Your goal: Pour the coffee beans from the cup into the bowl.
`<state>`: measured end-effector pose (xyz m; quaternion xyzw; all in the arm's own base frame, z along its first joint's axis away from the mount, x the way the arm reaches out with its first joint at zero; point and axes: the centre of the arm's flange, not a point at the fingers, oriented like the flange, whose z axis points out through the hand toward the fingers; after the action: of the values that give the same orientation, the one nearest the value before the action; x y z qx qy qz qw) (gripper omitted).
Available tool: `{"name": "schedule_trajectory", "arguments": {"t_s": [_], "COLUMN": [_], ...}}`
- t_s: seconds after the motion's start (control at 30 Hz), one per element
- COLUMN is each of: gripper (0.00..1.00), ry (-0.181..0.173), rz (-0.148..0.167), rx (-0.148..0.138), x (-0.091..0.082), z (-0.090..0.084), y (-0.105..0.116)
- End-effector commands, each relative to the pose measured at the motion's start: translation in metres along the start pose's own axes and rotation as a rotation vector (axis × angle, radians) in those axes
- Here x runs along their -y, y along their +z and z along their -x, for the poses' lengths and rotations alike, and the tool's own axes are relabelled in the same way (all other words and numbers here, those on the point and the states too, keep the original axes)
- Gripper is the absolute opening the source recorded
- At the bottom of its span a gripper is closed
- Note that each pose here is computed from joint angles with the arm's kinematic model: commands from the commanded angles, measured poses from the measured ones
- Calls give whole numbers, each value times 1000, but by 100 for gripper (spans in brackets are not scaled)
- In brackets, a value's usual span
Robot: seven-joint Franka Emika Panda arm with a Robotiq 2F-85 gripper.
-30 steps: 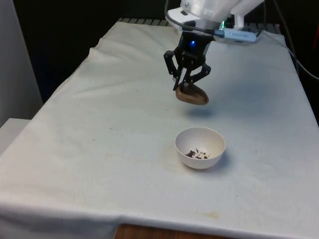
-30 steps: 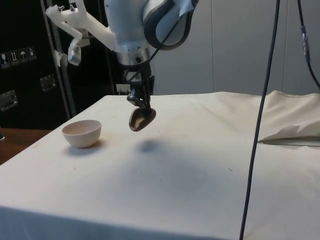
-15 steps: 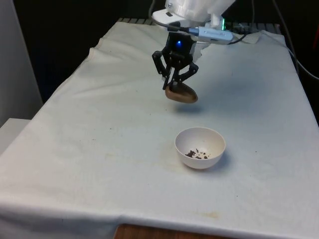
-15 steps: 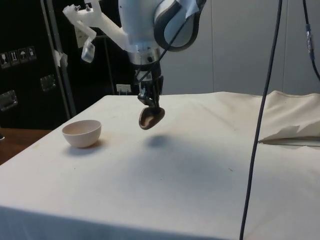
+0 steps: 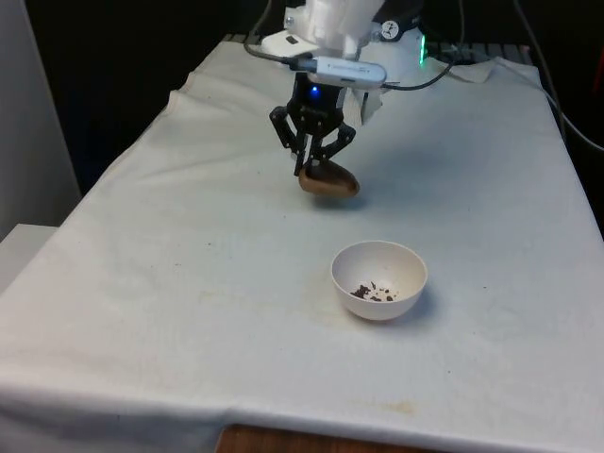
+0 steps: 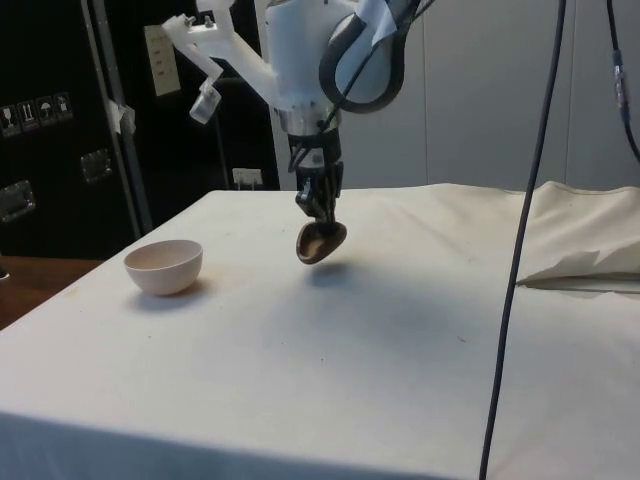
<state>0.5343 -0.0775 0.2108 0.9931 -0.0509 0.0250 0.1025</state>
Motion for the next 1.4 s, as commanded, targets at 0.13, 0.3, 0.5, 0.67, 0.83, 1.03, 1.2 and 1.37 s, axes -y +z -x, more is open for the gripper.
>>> {"name": "schedule_trajectory", "arguments": {"t_s": [0.13,0.3,0.5,0.67,0.83,1.03,1.2,1.37], "gripper": [0,0,0,0,0,0,0,0], "ry": [-6,-11,-14,-17,-20,-22,-28,-34], "rz": [-46,-79,-110,-141,-169,-183,-176,-178], "rx": [-1,0,-3,1,7,12,20,10], "x": [-6,-11,-16,-18,-18,-18,-19,-20], "z": [3,3,2,3,3,2,3,5], "y": [10,13,13,15,20,26,26,22]}}
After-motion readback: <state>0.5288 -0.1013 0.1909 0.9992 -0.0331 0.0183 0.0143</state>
